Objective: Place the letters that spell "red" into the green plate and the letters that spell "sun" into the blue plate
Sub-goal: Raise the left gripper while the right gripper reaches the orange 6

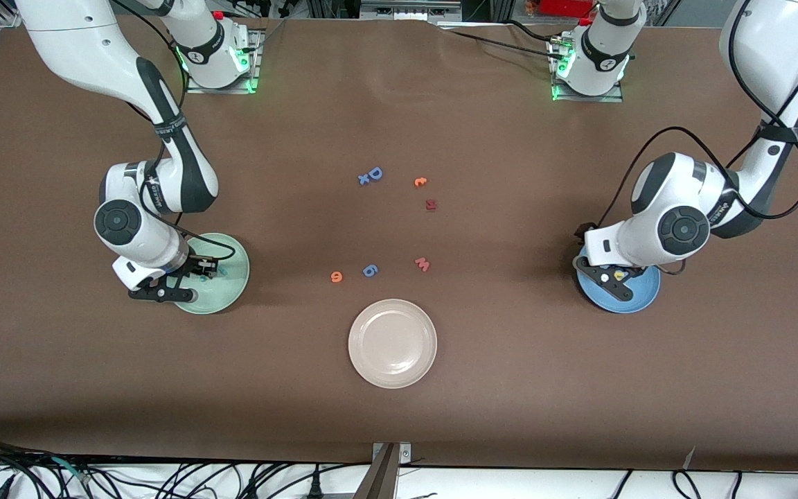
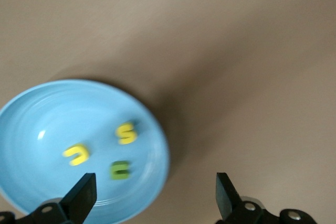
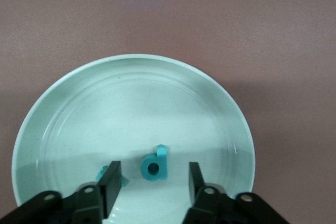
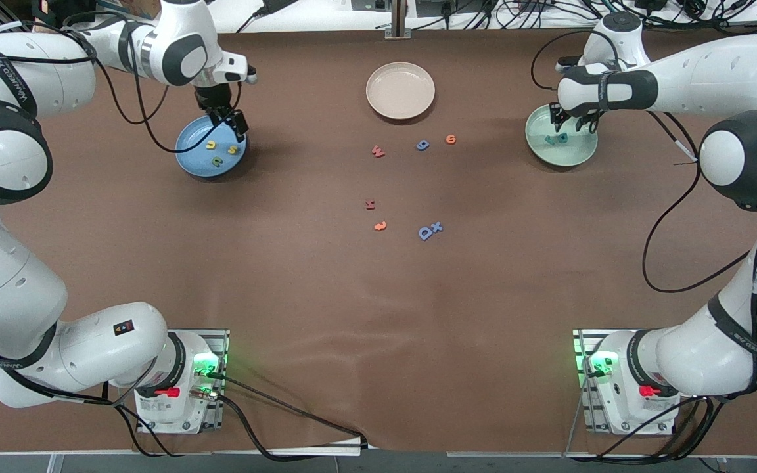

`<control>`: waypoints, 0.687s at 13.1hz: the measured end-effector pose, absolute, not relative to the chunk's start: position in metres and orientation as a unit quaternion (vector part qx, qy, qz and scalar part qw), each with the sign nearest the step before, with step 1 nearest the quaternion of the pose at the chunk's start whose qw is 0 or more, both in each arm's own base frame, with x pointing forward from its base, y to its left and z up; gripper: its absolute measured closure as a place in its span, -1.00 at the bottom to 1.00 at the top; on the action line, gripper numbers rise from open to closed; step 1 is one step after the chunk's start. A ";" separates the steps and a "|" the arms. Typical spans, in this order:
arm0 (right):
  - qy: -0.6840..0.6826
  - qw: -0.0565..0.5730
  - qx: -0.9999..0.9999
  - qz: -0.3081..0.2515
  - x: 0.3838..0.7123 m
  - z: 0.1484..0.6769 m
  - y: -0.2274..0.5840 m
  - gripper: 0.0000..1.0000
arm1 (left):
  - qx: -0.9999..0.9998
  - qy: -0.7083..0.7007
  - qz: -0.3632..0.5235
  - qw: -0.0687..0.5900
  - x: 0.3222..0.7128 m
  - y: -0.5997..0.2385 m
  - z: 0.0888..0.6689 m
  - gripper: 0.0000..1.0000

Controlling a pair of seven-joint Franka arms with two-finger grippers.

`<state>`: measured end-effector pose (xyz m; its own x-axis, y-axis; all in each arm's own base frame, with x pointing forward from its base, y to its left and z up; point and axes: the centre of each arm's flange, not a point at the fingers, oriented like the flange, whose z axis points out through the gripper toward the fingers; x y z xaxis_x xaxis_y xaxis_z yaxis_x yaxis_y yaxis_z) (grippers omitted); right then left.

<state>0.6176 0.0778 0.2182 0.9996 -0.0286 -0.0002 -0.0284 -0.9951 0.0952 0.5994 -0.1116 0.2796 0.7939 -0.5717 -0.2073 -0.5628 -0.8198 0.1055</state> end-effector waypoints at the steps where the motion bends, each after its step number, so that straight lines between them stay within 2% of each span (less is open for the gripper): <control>1: -0.014 0.047 0.999 0.001 0.618 0.221 0.078 -0.53 | 0.951 -0.286 -0.119 0.020 0.599 -0.126 0.290 -1.00; 3: -0.018 0.046 0.999 0.005 0.619 0.227 0.080 -0.95 | 0.960 -0.251 -0.124 0.015 0.594 -0.161 0.311 -1.00; 6: -0.035 0.035 0.999 0.012 0.619 0.236 0.104 -0.98 | 0.977 -0.174 -0.128 -0.006 0.585 -0.216 0.341 -1.00; 9: -0.055 0.019 0.998 0.023 0.619 0.246 0.142 -0.98 | 0.988 -0.092 -0.125 -0.024 0.584 -0.234 0.368 -1.00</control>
